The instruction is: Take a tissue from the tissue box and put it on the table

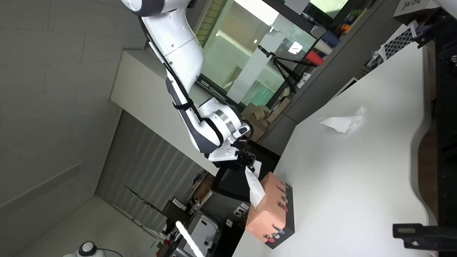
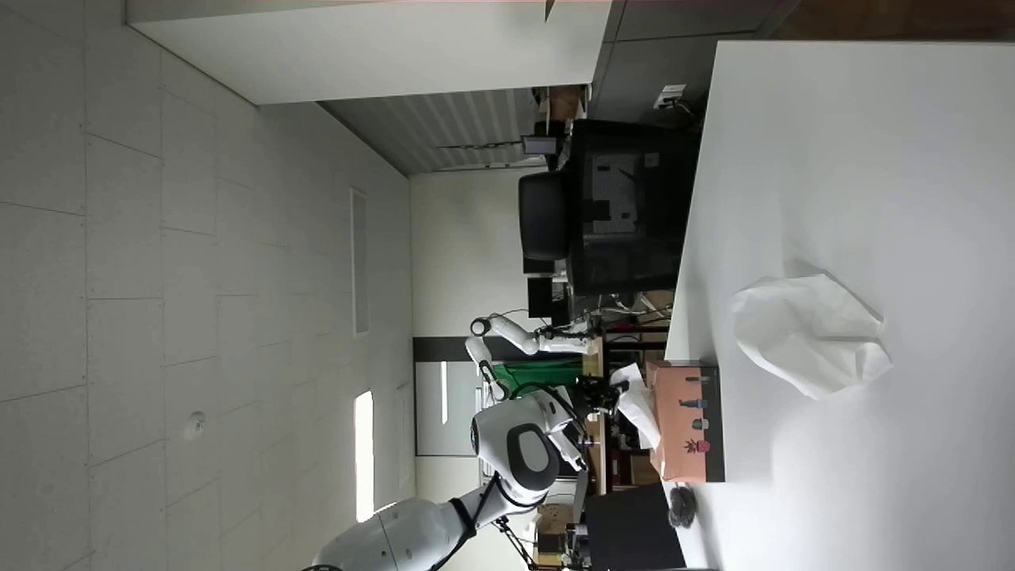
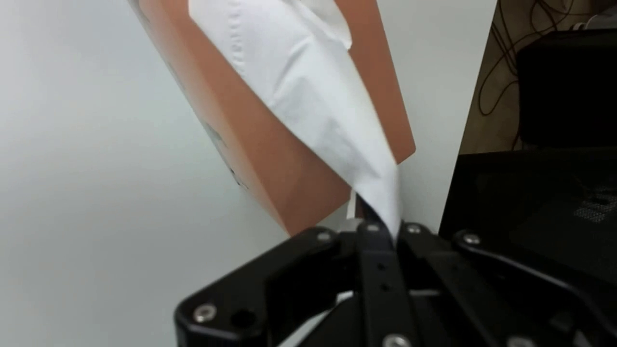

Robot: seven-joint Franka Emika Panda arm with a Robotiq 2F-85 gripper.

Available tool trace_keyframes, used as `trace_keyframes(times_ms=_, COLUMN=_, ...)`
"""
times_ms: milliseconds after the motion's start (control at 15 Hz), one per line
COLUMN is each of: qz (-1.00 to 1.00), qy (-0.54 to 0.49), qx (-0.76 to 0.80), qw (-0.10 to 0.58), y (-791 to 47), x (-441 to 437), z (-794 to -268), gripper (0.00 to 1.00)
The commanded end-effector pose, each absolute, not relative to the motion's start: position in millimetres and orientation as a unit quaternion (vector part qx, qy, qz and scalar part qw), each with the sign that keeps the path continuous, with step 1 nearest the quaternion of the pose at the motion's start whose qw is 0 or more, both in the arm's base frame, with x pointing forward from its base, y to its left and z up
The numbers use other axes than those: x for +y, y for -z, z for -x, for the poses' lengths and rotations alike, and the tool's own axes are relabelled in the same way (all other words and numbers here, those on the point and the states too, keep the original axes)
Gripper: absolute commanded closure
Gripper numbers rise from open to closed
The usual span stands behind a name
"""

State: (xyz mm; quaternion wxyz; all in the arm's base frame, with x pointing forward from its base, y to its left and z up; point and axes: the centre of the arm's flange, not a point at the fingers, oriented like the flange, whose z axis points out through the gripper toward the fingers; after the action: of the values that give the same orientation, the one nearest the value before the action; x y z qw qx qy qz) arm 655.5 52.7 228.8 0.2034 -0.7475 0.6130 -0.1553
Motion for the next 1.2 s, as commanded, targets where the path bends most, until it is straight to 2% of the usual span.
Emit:
trace_keyframes(times_ms=0, qz=0.735, qy=0.144, qx=0.634, qw=0.192, y=-282.6, x=50.9, z=-647.4, gripper=1.00)
trace_keyframes(times_ms=400, qz=0.785, qy=0.097, qx=0.597, qw=0.136, y=-380.3, x=24.3, z=-610.8, gripper=1.00)
trace_keyframes(times_ms=667, qz=0.824, qy=0.102, qx=0.557, qw=0.021, y=-433.3, x=-22.9, z=-574.4, gripper=1.00)
trace_keyframes(times_ms=933, qz=0.849, qy=0.056, qx=0.516, qw=-0.098, y=-427.3, x=-77.7, z=-543.5, gripper=1.00)
trace_keyframes(times_ms=1133, qz=0.867, qy=0.021, qx=0.470, qw=-0.166, y=-386.0, x=-100.9, z=-532.3, gripper=1.00)
